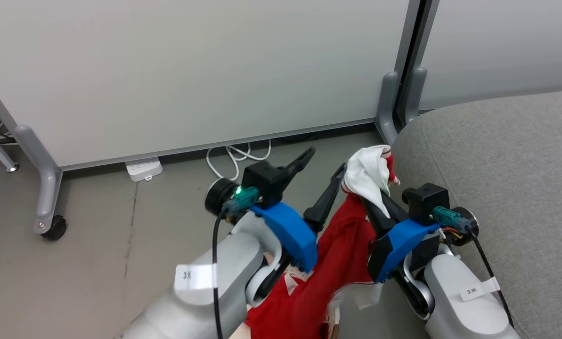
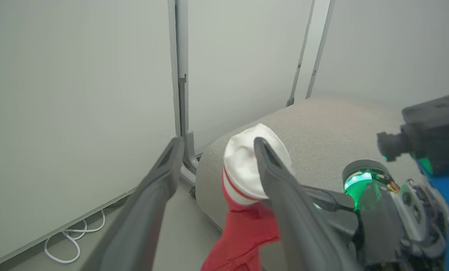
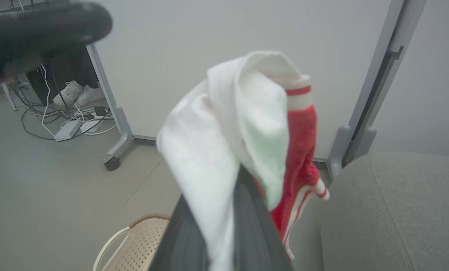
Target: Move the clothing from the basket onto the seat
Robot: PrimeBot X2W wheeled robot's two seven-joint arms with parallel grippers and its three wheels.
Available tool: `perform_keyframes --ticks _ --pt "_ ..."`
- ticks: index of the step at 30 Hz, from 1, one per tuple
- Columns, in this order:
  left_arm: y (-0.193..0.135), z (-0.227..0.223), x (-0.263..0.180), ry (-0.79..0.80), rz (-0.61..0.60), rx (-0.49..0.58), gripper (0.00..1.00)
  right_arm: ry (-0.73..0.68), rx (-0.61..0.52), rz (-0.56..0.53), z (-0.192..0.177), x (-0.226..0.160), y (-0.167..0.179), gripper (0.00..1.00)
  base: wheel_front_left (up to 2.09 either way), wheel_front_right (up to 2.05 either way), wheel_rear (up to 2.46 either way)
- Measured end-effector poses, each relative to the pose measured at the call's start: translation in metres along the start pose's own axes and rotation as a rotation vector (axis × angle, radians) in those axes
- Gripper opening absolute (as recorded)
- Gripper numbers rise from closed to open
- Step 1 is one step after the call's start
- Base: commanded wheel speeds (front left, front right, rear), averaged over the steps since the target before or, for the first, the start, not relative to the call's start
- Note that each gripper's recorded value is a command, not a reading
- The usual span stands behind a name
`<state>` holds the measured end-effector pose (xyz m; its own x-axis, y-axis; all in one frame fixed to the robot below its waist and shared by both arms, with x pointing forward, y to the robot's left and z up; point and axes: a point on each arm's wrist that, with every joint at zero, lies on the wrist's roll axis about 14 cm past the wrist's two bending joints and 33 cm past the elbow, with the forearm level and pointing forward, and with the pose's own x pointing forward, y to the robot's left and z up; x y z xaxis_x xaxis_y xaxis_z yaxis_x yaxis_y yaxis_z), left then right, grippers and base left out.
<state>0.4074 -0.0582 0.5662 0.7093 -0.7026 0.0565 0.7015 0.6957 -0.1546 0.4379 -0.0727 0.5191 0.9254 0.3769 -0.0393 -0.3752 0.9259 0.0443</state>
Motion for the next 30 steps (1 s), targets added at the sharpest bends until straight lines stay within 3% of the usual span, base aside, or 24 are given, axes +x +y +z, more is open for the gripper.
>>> perform_keyframes --ticks 21,30 --pt "0.054 -0.047 -0.085 -0.039 0.217 -0.044 1.00 -0.069 0.003 -0.033 0.021 0.003 -0.013 0.00 0.00 0.00 0.00" --pt "0.059 -0.055 -0.099 -0.033 0.273 -0.054 1.00 -0.077 0.002 -0.038 0.024 0.002 -0.013 0.00 0.00 0.00 0.00"
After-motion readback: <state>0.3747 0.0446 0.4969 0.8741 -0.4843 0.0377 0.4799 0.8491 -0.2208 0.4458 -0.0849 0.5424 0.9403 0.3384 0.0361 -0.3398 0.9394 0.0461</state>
